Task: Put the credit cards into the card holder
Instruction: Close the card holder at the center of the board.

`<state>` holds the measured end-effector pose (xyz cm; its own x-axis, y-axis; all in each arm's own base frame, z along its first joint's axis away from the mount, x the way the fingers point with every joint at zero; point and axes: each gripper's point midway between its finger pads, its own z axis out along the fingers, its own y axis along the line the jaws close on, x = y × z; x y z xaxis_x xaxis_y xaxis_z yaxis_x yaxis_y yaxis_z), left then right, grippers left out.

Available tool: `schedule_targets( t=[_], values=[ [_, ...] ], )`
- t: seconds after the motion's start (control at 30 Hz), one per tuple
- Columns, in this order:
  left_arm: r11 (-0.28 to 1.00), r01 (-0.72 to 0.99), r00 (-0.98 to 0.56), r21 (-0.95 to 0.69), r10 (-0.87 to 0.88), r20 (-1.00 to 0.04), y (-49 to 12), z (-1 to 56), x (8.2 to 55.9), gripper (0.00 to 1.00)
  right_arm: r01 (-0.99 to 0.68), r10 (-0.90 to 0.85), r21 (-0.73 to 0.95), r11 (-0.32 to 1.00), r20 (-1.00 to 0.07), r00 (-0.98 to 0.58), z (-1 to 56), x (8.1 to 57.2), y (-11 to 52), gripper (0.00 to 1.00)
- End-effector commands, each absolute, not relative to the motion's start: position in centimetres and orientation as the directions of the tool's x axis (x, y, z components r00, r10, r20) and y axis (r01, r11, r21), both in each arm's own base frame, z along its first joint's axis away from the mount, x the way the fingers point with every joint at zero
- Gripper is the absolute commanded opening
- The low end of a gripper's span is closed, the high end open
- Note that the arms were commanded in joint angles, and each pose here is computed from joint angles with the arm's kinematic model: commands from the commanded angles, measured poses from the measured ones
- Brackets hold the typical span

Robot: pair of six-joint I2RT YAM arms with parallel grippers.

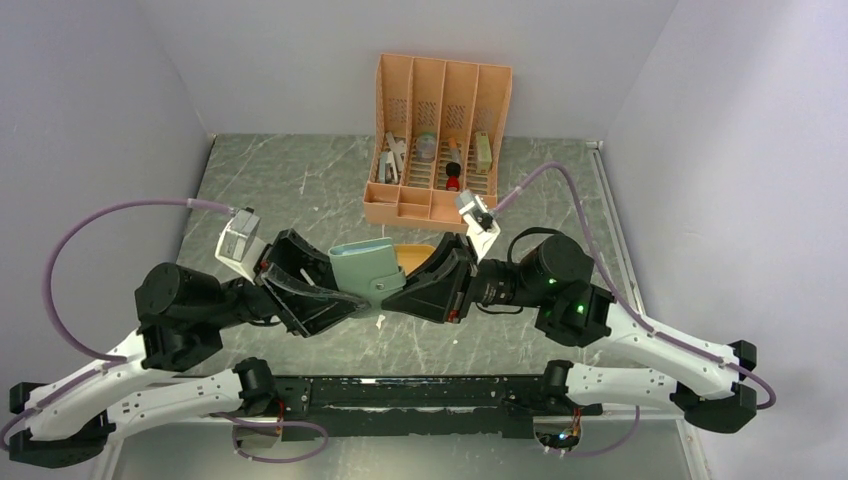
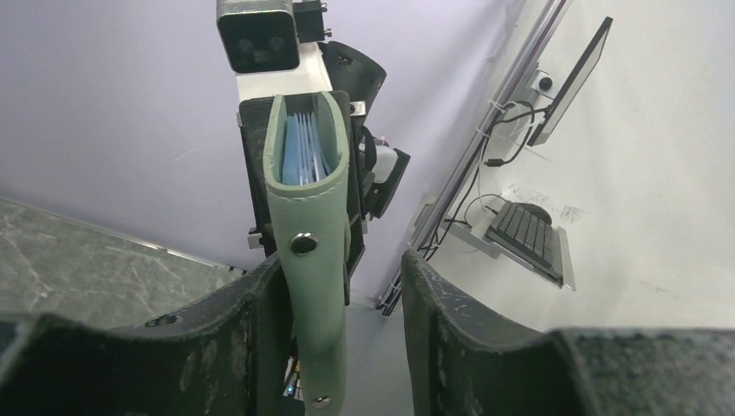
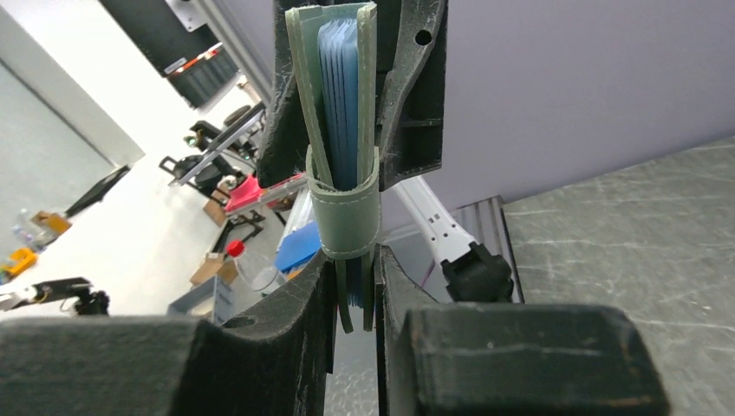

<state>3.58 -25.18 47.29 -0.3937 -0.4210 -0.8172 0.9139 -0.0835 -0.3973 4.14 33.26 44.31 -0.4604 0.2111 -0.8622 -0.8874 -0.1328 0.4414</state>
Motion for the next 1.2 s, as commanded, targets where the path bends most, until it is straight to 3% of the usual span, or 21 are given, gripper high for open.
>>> schedule_targets(
  t=[0.0, 0.13, 0.23, 0.37, 0.47, 0.5, 0.57, 0.63, 0.77, 0.9, 1.0, 1.17],
  values=[
    [-0.141, 0.919, -0.391, -0.369, -0.458, -0.799, -24.6, 48.8, 2.7, 0.51, -0.9, 0.285, 0.434, 0.032, -0.868, -0.408, 44.0, 7.0, 32.6, 0.0],
    [-0.116, 0.915, -0.393, -0.385, -0.461, -0.795, -24.8, 48.4, 3.2, 0.49, -0.9, 0.315, 0.429, 0.079, -0.867, -0.386, 43.8, 7.9, 32.1, 0.0],
    [-0.082, 0.913, -0.391, -0.4, -0.461, -0.796, -24.9, 48.0, 3.8, 0.42, -0.9, 0.307, 0.427, 0.092, -0.872, -0.382, 43.5, 8.1, 32.2, 0.0],
    [-0.05, 0.912, -0.385, -0.408, -0.449, -0.806, -25.1, 47.6, 4.4, 0.11, -0.902, 0.301, 0.421, 0.097, -0.876, -0.376, 43.5, 8.1, 32.2, 0.0],
    [-0.039, 0.915, -0.377, -0.402, -0.445, -0.813, -25.1, 47.4, 4.4, 0.05, -0.91, 0.284, 0.409, 0.073, -0.883, -0.374, 43.6, 7.5, 32.1, 0.0],
    [-0.036, 0.916, -0.374, -0.401, -0.443, -0.815, -25.0, 47.3, 4.4, 0.05, -0.912, 0.277, 0.405, 0.061, -0.885, -0.374, 43.7, 7.2, 32.0, 0.04],
    [-0.037, 0.919, -0.367, -0.393, -0.446, -0.816, -24.8, 47.4, 4.3, 0.05, -0.914, 0.258, 0.404, 0.026, -0.886, -0.385, 43.6, 6.4, 31.9, 0.29],
    [-0.048, 0.923, -0.362, -0.381, -0.446, -0.819, -24.7, 47.5, 4.0, 0.05, -0.914, 0.238, 0.406, -0.01, -0.887, -0.396, 43.4, 5.7, 31.9, 0.44],
    [-0.09, 0.927, -0.365, -0.365, -0.45, -0.815, -24.6, 48.0, 3.3, 0.05, -0.898, 0.229, 0.43, -0.094, -0.868, -0.44, 43.4, 4.3, 32.1, 0.52],
    [-0.121, 0.927, -0.371, -0.356, -0.456, -0.809, -24.8, 48.5, 2.9, 0.05, -0.876, 0.234, 0.451, -0.168, -0.846, -0.48, 43.8, 3.6, 32.7, 0.5],
    [-0.125, 0.927, -0.371, -0.355, -0.457, -0.809, -24.9, 48.6, 2.9, 0.05, -0.864, 0.232, 0.462, -0.201, -0.834, -0.5, 44.1, 3.3, 33.2, 0.43],
    [-0.118, 0.922, -0.382, -0.37, -0.451, -0.807, -25.0, 48.4, 3.1, 0.09, -0.854, 0.245, 0.47, -0.225, -0.821, -0.516, 44.4, 3.3, 33.5, 0.1]
  ],
)
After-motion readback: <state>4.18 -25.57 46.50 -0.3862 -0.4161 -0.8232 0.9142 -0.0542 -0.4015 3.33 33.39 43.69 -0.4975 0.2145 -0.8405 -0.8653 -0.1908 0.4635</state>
